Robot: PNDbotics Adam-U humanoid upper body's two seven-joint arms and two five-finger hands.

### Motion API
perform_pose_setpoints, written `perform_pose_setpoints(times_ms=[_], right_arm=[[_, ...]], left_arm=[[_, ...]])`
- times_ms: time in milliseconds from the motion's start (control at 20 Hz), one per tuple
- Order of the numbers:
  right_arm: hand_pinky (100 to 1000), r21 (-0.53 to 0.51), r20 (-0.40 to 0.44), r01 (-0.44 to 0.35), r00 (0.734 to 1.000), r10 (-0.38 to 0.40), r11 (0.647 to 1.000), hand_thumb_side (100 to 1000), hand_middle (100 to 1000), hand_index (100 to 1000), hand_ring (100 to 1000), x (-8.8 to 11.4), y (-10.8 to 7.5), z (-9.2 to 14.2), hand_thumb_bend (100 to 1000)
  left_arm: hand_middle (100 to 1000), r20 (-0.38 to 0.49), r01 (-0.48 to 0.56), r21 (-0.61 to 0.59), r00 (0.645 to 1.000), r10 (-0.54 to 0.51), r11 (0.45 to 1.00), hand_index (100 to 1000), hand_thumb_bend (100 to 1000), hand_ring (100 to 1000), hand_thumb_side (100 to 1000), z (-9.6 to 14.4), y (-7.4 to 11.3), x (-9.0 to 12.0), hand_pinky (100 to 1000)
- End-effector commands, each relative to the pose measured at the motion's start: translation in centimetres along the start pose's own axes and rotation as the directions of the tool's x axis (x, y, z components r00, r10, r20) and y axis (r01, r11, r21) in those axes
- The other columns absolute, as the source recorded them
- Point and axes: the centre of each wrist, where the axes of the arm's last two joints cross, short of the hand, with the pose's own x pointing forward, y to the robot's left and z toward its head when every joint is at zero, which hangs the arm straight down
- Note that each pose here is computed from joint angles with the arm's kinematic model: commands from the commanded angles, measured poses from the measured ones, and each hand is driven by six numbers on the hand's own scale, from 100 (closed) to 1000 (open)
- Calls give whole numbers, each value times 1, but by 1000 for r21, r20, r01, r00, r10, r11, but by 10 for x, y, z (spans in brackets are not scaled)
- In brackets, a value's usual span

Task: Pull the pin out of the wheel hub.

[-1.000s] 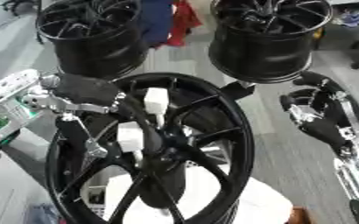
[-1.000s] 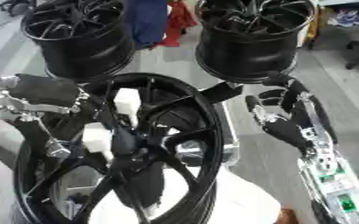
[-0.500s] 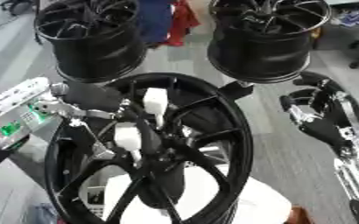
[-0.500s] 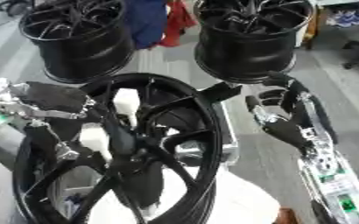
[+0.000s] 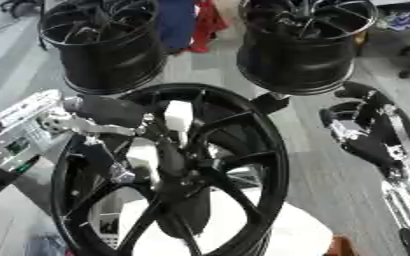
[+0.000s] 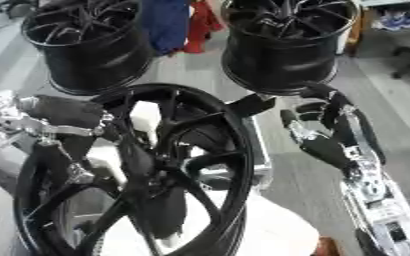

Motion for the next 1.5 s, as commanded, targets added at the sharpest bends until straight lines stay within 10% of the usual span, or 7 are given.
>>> perform_pose_setpoints(times_ms=[50, 500, 850, 1100, 1300, 1500], right_arm=[[659, -1, 17, -15, 1000, 15, 1000, 211, 720, 832, 667, 4, -4, -3, 403], [659, -13, 11, -18, 1000, 19, 1000, 210, 719, 832, 666, 2, -6, -1, 407], [659, -37, 12, -19, 1000, 19, 999, 211, 719, 832, 666, 3, -8, -1, 409], [659, -40, 6, -13, 1000, 13, 999, 211, 720, 832, 666, 2, -7, 0, 409], [659, -48, 1, -12, 1000, 12, 999, 210, 720, 831, 666, 0, -8, 1, 409], [659, -54, 0, -7, 1000, 7, 999, 210, 720, 831, 666, 0, -7, 1, 408]], left_arm=[[461, 158, 195, -178, 973, -168, 965, 654, 100, 348, 189, 21, 27, 6, 264], [465, -80, 158, 5, 984, -157, 987, 663, 100, 346, 127, 123, 66, 19, 266], [455, -321, -48, 162, 942, 98, 986, 663, 100, 326, 135, 224, 25, 17, 252], [476, -434, -238, 265, 836, 336, 934, 688, 100, 353, 126, 259, -37, -6, 298], [651, -540, -331, 348, 694, 476, 877, 819, 100, 525, 186, 279, -96, -21, 516], [797, -642, -337, 446, 526, 558, 830, 894, 368, 710, 500, 288, -155, -29, 673]])
